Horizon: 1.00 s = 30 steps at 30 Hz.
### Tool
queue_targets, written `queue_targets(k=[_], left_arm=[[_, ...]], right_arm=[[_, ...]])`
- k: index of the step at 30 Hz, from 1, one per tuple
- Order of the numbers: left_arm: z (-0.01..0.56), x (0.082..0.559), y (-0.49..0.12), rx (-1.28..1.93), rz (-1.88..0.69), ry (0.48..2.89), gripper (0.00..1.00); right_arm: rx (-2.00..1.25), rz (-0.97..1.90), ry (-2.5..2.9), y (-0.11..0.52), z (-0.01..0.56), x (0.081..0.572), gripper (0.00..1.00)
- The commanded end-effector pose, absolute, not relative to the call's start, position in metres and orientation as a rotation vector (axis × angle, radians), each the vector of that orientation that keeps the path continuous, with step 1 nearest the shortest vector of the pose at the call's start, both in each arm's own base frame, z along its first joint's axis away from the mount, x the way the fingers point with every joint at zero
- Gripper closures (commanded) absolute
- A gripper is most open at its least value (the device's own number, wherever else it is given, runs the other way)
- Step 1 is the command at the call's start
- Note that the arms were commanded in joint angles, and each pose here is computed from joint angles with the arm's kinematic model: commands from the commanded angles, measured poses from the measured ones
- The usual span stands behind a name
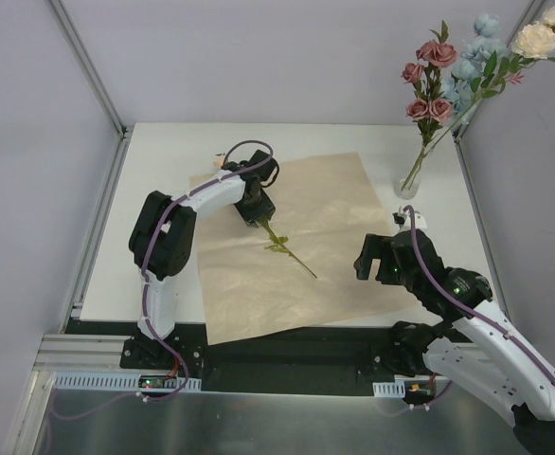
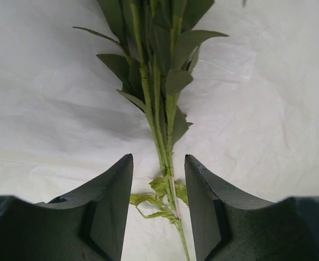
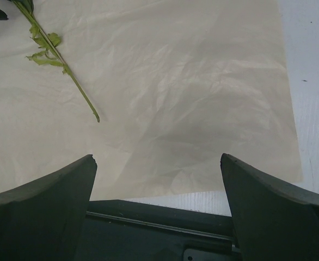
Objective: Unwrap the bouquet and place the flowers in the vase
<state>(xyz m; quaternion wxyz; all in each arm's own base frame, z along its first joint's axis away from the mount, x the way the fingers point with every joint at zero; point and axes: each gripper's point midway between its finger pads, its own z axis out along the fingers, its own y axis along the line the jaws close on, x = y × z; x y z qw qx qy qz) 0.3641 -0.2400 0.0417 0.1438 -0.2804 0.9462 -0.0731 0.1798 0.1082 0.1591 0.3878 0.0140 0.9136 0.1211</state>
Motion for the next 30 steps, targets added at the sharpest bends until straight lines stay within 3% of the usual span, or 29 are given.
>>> queue_targets(k=[1,21,26,30], left_arm=[[0.055,0.374,-0.253,-0.839,-0.268,2.708,0.59],[0.024,0.364,-0.249,-0.947,-0.194,2.746,0.64],[0.02,0.363,-0.247,-0.946,-0.183,2.752,0.71],[0.022,0.364,-0.247,-0.917,-0.183,2.751,0.83]], right_arm=[[0.048,0.317,2.326,0.108,0.161,0.178,0.01],[0.055,0.333,2.318,0.109,0.167,0.178,0.0],[0.063,0.342,2.316,0.11,0.168,0.177,0.0],[0.074,0.348,2.316,0.11,0.169,0.177,0.0]])
